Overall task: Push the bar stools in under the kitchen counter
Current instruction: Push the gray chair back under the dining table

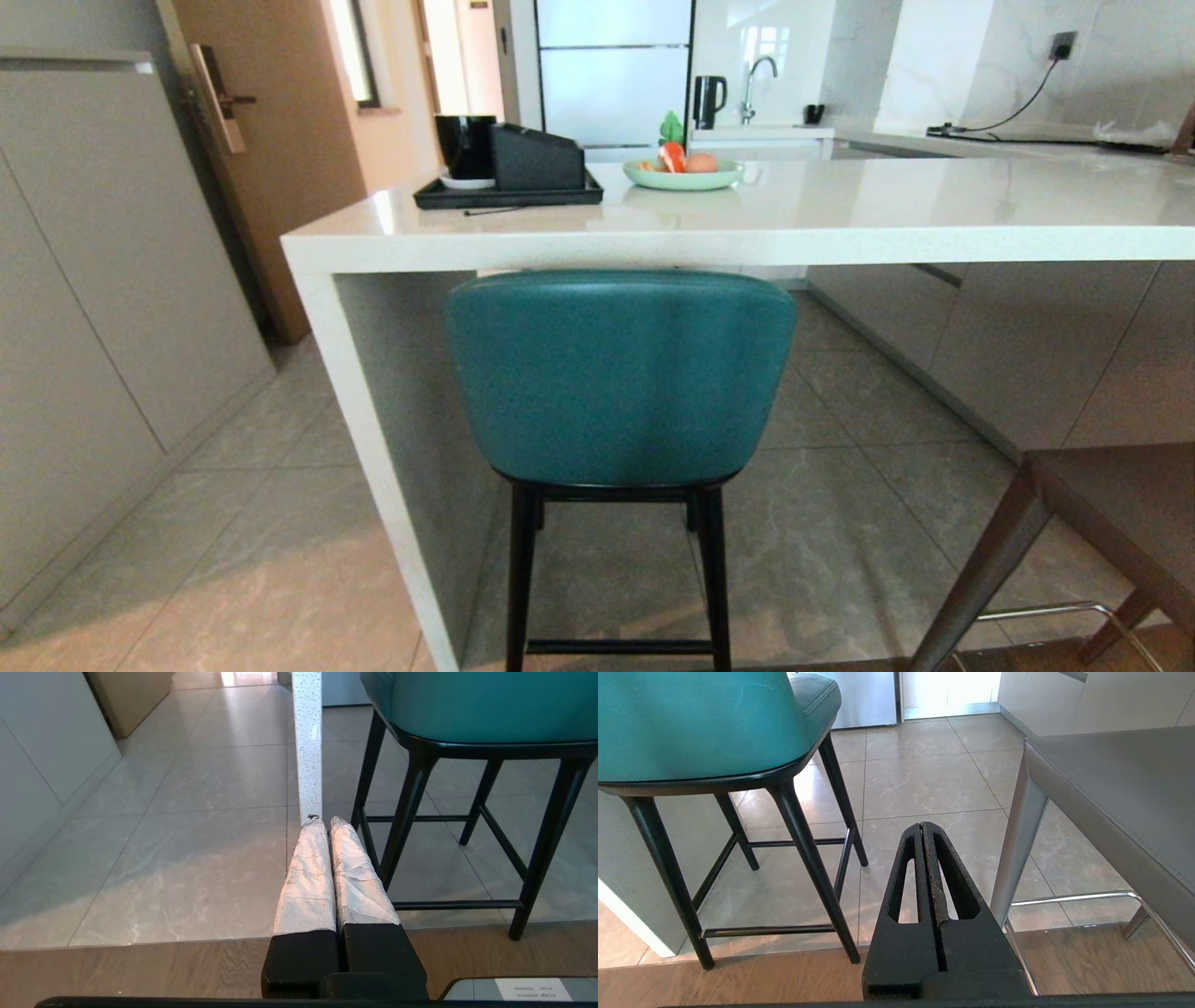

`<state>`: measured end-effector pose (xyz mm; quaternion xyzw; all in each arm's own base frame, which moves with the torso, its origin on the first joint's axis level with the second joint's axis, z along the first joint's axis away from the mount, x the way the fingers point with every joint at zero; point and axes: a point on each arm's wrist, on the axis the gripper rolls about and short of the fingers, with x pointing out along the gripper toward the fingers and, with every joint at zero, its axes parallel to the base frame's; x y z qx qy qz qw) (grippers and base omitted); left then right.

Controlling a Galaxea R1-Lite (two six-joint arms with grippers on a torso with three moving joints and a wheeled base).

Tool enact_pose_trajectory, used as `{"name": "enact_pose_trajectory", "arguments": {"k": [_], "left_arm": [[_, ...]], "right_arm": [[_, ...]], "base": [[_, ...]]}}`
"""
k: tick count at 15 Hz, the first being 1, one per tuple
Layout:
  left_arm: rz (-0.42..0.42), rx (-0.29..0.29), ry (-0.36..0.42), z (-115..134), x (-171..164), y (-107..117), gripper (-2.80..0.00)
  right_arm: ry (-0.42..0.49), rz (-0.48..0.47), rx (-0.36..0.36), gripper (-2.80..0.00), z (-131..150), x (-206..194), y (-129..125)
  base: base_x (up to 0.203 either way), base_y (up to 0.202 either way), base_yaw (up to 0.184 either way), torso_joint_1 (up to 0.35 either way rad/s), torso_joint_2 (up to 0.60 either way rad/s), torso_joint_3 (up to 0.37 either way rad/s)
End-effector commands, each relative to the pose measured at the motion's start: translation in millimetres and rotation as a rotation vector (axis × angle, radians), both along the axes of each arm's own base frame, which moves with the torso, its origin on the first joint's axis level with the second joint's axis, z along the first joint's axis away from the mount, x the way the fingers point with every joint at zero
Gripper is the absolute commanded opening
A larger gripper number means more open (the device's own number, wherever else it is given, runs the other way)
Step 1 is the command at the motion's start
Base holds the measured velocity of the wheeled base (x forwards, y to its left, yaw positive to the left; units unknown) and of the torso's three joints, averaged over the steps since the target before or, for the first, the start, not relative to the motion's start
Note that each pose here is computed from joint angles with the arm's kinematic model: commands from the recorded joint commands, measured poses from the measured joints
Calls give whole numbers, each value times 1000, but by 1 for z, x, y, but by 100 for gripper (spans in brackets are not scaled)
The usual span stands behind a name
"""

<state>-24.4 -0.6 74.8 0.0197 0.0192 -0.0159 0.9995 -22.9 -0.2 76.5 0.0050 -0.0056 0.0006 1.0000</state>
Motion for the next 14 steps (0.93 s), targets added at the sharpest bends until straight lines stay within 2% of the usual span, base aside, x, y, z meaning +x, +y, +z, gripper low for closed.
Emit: {"name": "enact_pose_trajectory", "arguments": {"k": [1,4,12,14], "left_arm": [[13,-13,3,0,0,0,-280],[40,-51,-12,1,1,1,-280],[40,-53,-28,1,1,1,-280],[41,-53,-29,1,1,1,-280]], "right_arm": [[4,0,1,-280,-1,0,0],[5,0,1,-280,-1,0,0],[4,2,-6,-280,-1,0,0],[4,0,-2,-280,-1,0,0]], "base": [[0,0,0,0,0,0],[0,0,0,0,0,0],[0,0,0,0,0,0],[-173,0,-1,2,2,1]]}}
